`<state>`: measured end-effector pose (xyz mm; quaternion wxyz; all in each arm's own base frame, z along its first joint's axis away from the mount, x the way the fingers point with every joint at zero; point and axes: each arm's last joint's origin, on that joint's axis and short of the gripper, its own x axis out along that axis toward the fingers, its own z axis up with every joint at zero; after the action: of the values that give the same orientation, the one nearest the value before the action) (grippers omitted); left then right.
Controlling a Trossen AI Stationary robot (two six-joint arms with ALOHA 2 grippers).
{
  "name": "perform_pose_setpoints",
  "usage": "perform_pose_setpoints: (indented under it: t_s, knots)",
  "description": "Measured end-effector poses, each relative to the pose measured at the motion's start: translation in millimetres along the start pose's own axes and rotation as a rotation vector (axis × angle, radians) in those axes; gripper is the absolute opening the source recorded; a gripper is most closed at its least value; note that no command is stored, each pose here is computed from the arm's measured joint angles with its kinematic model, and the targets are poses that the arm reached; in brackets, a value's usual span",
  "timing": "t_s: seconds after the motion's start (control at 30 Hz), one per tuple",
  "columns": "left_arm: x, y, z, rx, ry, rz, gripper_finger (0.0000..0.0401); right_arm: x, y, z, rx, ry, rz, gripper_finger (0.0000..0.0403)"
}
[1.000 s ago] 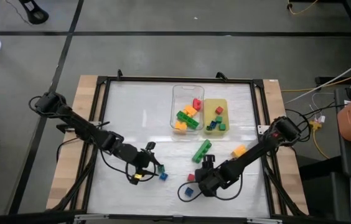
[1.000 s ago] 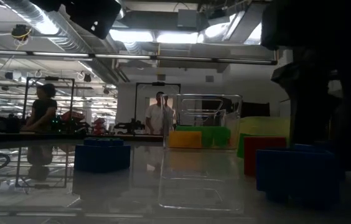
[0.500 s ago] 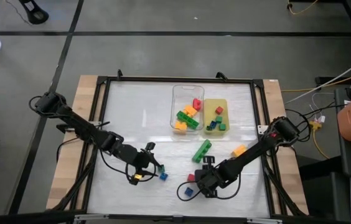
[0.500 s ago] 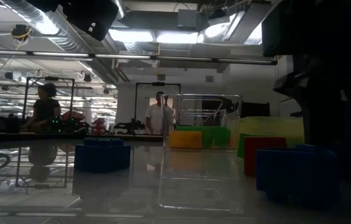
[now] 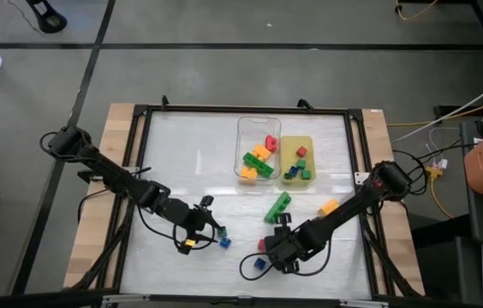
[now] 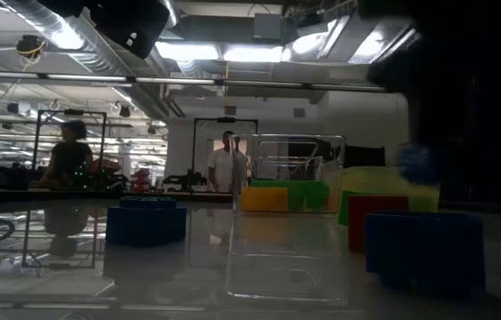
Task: Sort blocks by size
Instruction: Put the small blue game piece into the yellow bin
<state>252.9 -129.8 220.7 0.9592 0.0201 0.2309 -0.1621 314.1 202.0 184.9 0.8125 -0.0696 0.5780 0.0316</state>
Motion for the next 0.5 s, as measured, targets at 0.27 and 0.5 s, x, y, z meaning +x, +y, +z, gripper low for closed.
perform_pose_setpoints:
  t_s: [0.27,0.5]
  knots:
    - [0,-2,0,-0.07,0.001,-0.006,0.0164,-37,-20,25,-0.072,0.023,-0.113,0.0141]
    - [0,-3,-1,-0.044,0.007,-0.009,0.0164,-56,-48,21,-0.092,0.189,-0.281,0.0144]
